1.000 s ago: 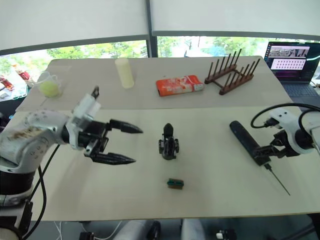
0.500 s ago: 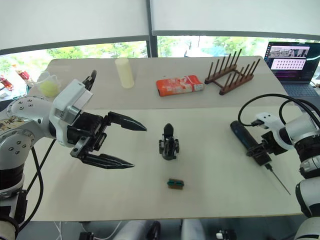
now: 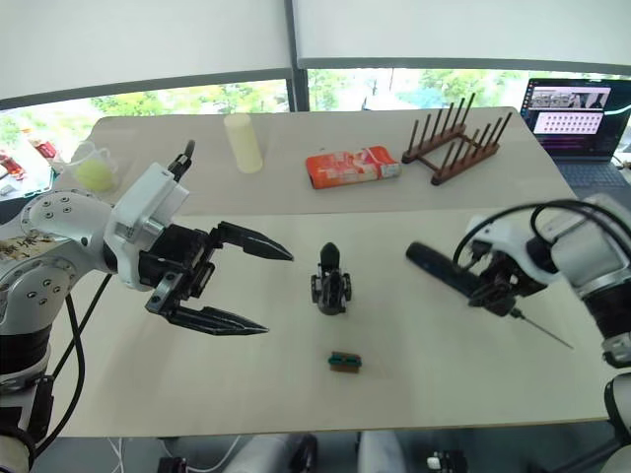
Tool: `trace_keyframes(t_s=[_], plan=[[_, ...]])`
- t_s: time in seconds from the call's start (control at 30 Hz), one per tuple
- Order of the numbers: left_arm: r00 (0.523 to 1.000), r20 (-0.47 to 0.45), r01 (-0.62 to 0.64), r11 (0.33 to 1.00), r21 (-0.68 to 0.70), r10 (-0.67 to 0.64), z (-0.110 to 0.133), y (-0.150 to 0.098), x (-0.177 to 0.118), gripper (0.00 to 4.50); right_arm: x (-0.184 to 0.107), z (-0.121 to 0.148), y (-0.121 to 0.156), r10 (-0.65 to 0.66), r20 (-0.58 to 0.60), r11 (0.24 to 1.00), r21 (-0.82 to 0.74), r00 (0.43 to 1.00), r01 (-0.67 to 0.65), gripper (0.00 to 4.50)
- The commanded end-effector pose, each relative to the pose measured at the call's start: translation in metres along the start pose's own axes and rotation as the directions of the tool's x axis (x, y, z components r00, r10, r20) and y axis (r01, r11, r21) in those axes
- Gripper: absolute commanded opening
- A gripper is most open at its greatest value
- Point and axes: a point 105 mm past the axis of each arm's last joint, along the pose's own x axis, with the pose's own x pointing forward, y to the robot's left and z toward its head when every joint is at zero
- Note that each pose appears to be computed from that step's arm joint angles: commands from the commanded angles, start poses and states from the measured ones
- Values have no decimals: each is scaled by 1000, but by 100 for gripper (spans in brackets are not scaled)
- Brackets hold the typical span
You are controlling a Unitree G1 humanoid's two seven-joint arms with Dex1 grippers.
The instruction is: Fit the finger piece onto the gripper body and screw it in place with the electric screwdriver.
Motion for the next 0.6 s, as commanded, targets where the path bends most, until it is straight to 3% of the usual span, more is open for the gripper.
trace_keyframes(t_s=[0.03, 0.1, 0.27, 0.6], plan=[[1000, -4, 13, 998, 54, -13, 8, -1, 1, 450, -15, 4, -7, -76, 18, 996, -48, 997, 77, 185], [1000, -6, 22, 998, 53, -22, 9, -2, 1, 450, -21, 1, -6, -69, 5, 996, -49, 998, 69, 288], [998, -47, 37, 996, 76, -34, 3, -3, 1, 450, -47, -5, -2, -60, -12, 998, -16, 998, 60, 447], [998, -59, 43, 994, 98, -37, 1, 2, 3, 450, -21, -10, -1, -45, -26, 999, 9, 999, 45, 447]])
